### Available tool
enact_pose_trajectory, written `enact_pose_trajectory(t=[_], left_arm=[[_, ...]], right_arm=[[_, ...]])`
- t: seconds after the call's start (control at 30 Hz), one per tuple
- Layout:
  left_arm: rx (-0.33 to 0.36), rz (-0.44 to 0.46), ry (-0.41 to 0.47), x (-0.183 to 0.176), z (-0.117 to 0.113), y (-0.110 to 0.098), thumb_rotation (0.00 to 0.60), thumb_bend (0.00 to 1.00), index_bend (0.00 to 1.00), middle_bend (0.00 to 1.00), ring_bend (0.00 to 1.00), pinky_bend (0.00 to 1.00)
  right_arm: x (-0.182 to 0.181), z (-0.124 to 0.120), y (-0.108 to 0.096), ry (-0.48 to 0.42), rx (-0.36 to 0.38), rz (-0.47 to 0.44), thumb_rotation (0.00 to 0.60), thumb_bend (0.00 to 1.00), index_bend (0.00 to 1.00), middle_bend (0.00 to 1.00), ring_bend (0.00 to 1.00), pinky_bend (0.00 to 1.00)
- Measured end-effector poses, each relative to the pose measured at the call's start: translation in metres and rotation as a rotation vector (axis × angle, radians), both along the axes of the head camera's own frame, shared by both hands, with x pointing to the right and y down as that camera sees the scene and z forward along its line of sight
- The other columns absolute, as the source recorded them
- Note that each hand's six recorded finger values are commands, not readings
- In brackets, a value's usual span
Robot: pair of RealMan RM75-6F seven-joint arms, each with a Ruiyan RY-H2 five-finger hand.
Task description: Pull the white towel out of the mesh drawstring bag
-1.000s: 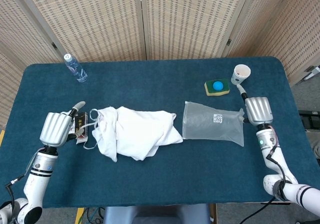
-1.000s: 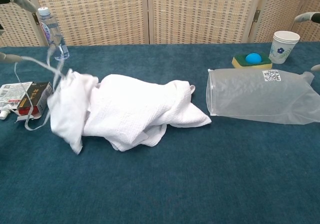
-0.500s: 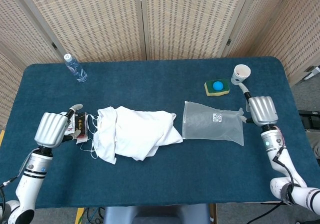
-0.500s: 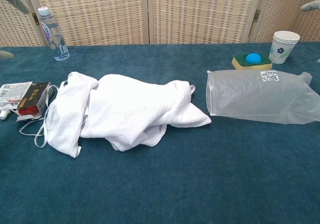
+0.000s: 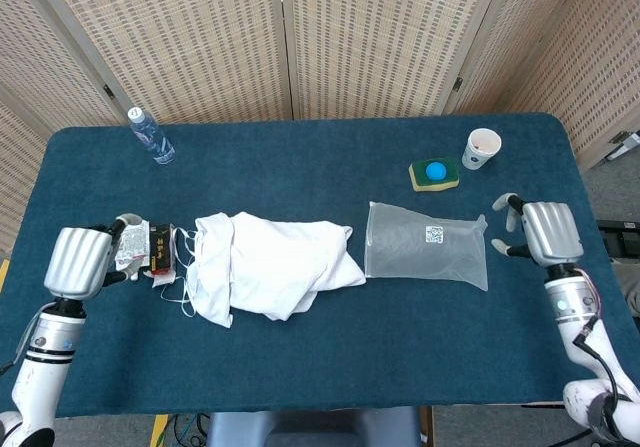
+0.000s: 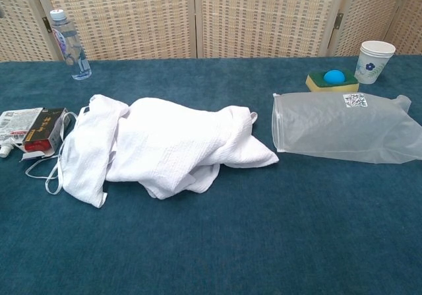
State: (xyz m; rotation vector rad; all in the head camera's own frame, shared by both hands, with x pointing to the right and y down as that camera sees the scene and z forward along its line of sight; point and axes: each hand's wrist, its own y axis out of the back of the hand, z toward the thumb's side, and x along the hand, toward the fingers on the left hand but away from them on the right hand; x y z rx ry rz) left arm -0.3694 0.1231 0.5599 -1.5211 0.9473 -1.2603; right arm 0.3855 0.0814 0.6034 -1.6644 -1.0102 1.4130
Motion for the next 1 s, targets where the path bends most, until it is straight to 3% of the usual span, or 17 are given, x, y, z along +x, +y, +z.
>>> enact_pose_trajectory(t=[0.07, 0.23, 0.67, 0.8, 1.0], left_arm=[[0.008, -0.024, -0.011, -0.011, -0.006, 0.002, 0.600, 0.05, 0.37, 0.57, 0.53, 0.87], [-0.005, -0.053, -0.034, -0.036, -0.014, 0.011, 0.600, 0.05, 0.35, 0.56, 0.48, 0.81], [-0.077, -0.070, -0.101, -0.087, -0.026, 0.068, 0.600, 0.05, 0.36, 0.56, 0.48, 0.79], [-0.065, -0.058, -0.124, -0.092, -0.025, 0.072, 0.600, 0.05, 0.36, 0.56, 0.48, 0.79], [-0.041, -0.047, -0.153, -0.094, -0.020, 0.072, 0.600, 0.05, 0.37, 0.56, 0.48, 0.79]], right_arm=[[0.006, -0.005, 0.009, 0.003, 0.001, 0.010, 0.600, 0.05, 0.43, 0.64, 0.62, 0.78], [0.024, -0.015, 0.034, 0.006, -0.003, 0.039, 0.600, 0.06, 0.44, 0.63, 0.62, 0.78], [0.063, -0.027, 0.106, 0.046, -0.081, 0.102, 0.600, 0.06, 0.45, 0.63, 0.62, 0.78], [0.069, -0.026, 0.115, 0.053, -0.092, 0.115, 0.600, 0.06, 0.45, 0.63, 0.62, 0.78], [0.066, -0.023, 0.109, 0.051, -0.096, 0.111, 0.600, 0.06, 0.45, 0.63, 0.62, 0.78]])
